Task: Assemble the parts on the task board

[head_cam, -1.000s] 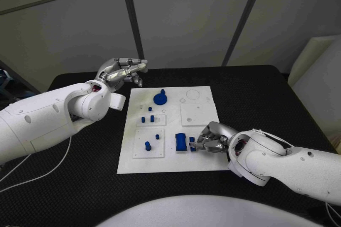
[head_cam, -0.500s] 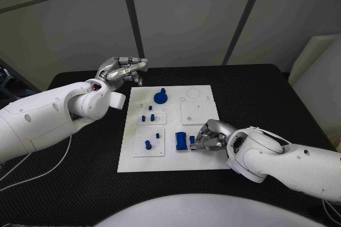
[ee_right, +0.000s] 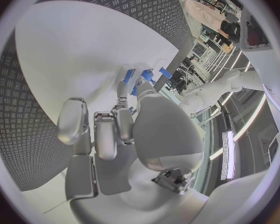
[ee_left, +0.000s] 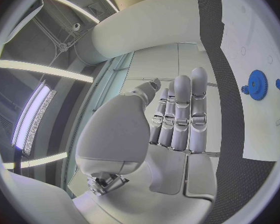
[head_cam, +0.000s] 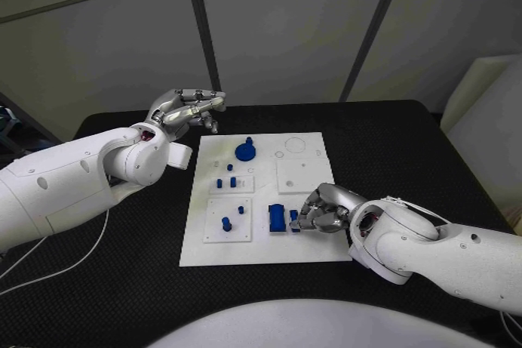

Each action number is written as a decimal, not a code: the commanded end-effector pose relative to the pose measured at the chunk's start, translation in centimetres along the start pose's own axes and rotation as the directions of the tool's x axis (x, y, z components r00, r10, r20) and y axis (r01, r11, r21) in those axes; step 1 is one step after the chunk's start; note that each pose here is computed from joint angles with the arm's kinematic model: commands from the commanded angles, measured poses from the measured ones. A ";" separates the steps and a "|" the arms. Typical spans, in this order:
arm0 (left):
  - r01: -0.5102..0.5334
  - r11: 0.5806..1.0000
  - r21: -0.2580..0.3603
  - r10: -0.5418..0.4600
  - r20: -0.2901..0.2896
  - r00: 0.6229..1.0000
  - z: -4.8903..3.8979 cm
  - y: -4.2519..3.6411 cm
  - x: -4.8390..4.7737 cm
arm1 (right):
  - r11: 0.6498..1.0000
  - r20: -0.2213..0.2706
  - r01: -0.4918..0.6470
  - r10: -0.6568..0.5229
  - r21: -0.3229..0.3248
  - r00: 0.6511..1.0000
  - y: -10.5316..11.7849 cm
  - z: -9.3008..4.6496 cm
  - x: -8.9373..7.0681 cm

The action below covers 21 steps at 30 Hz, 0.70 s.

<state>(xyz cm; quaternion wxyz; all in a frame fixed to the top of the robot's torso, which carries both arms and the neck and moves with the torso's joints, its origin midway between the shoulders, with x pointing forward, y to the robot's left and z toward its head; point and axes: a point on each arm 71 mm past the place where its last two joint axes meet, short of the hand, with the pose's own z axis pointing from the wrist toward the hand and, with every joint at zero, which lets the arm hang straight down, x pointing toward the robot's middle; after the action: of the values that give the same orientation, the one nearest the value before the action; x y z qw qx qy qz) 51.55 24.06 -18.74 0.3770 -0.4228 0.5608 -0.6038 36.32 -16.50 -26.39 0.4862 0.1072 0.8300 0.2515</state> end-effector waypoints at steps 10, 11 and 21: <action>0.000 1.000 0.002 0.000 0.005 1.000 0.27 0.52 -0.18 | 0.927 0.116 -0.252 0.293 -0.278 0.949 -0.7 0.6 -2.9; -0.002 1.000 0.001 0.002 0.007 1.000 0.27 0.63 -0.26 | 0.918 0.124 -0.276 0.321 -0.286 0.939 -1.1 0.9 -3.4; 0.010 0.997 0.078 -0.020 0.133 0.991 0.43 1.16 -1.33 | 0.789 0.151 -0.518 0.587 -0.331 0.796 -3.7 6.0 -8.8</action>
<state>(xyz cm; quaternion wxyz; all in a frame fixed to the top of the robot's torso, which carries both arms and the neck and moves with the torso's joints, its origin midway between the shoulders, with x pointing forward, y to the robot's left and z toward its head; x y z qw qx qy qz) 52.18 24.52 -20.46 0.3990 -0.4379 0.5487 -0.5899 45.60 -21.46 -24.39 0.5341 0.2519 0.6918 0.4156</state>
